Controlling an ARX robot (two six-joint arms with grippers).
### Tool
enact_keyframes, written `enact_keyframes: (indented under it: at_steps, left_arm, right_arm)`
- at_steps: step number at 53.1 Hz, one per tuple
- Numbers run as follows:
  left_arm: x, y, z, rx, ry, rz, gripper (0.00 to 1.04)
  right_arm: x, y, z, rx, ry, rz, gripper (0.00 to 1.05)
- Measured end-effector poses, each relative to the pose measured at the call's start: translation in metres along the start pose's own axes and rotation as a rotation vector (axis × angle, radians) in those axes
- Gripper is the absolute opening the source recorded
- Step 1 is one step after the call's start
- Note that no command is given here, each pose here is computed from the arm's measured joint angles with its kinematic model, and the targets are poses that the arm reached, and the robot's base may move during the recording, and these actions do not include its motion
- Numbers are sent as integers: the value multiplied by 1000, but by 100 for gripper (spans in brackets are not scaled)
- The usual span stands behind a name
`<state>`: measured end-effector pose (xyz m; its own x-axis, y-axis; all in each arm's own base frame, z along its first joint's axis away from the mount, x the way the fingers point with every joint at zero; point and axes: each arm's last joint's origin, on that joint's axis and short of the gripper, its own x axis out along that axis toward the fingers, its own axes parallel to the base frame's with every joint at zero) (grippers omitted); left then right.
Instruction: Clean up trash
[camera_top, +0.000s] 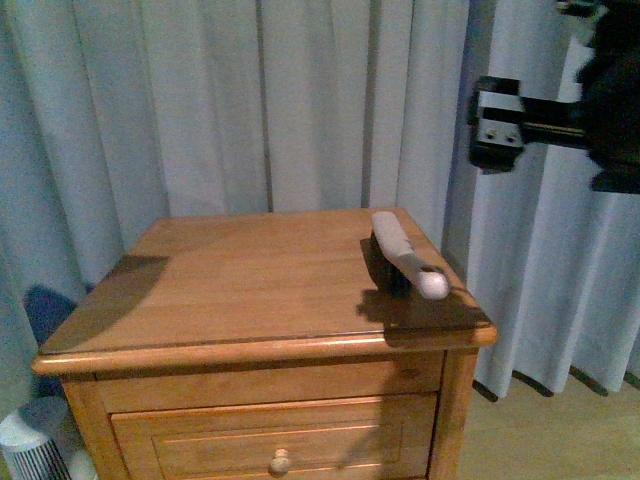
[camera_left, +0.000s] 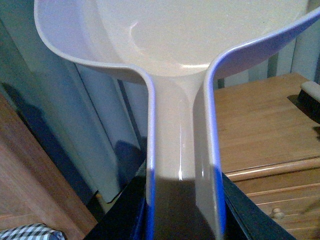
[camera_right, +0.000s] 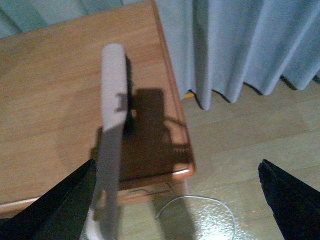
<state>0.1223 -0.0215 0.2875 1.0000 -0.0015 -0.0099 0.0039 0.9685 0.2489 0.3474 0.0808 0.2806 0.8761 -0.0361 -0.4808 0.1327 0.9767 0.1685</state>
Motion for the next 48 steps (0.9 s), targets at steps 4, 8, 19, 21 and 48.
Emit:
enact_keyframes:
  at_steps: [4, 8, 19, 21, 48]
  left_arm:
    - [0, 0, 0, 0, 0, 0, 27]
    - [0, 0, 0, 0, 0, 0, 27]
    - [0, 0, 0, 0, 0, 0, 27]
    - [0, 0, 0, 0, 0, 0, 27]
    - [0, 0, 0, 0, 0, 0, 27]
  right_arm:
    - [14, 18, 4, 21, 44, 13, 97]
    - [28, 33, 2, 35, 95, 11, 97]
    - [65, 61, -14, 58, 202, -15, 97]
    - [73, 64, -18, 63, 218, -22, 97]
    - [122, 74, -46, 90, 326, -67, 97]
